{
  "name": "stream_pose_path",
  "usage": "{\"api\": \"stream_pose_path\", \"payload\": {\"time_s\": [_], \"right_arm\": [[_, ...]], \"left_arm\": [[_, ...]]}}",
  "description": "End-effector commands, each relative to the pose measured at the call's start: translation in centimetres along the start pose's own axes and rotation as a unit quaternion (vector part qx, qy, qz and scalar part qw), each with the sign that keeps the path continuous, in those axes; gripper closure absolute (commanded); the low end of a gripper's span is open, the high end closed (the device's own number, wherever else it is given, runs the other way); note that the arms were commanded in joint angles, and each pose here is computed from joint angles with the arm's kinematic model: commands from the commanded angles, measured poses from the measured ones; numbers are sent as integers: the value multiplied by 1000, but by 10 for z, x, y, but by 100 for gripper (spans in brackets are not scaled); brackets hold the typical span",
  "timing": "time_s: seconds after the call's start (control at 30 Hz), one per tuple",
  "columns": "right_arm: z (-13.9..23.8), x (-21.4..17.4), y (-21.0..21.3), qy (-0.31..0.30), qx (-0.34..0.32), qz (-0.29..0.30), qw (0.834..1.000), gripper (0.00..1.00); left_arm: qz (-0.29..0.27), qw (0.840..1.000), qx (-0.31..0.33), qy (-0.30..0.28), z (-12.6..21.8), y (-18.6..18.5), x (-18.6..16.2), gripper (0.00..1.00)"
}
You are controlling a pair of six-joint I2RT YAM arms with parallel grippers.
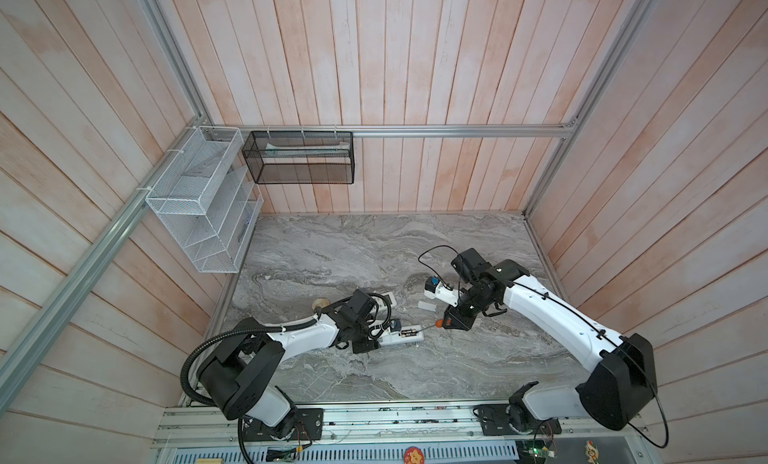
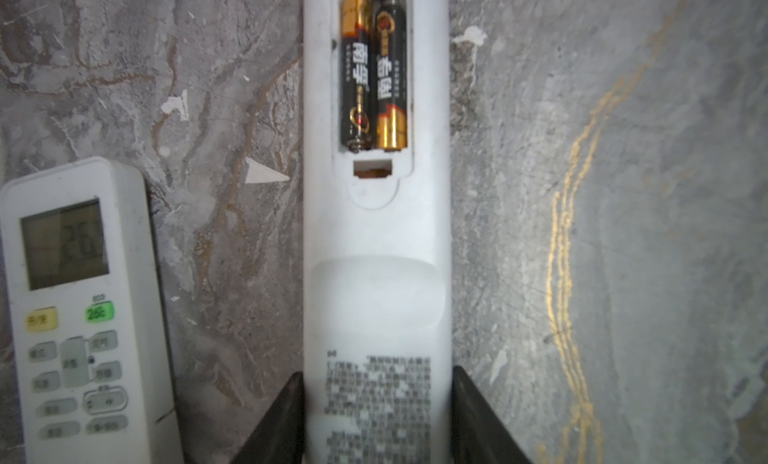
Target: Unload the batteries from the remote control
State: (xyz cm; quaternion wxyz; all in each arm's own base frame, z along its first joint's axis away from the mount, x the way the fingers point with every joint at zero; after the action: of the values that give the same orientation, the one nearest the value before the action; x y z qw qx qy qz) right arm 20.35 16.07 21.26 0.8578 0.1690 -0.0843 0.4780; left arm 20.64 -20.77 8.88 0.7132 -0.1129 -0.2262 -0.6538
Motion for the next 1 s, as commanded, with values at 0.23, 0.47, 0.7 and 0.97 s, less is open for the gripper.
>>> {"api": "stream_pose_path", "payload": {"time_s": [0.23, 0.47, 0.7, 0.97], "right_arm": [[-9, 1, 5, -15, 42, 7, 999, 100], [0, 12, 12, -67, 70, 23, 995, 100], [5, 8, 25, -133, 97, 71, 984, 100], [5, 0, 24, -132, 74, 89, 984, 100]], "left_arm": [[7, 993, -52, 106, -19, -27, -43, 76], [7, 993, -52, 105, -19, -27, -43, 76], [5, 993, -51, 102, -18, -28, -43, 76], [3, 994, -49, 98, -16, -28, -42, 76]]}}
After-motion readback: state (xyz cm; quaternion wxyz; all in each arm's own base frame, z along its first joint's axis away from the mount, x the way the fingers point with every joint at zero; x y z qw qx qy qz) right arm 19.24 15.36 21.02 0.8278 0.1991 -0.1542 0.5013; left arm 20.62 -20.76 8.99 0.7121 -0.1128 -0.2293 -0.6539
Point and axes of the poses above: each gripper's point midway between its finger pads, its own z axis back along the fingers, its own y axis along the line the jaws close on, x = y × z, the point moved 8 cm from there along z, back along the fingers, and after that the axes turned 2 degrees about z, right-handed, at the moved point
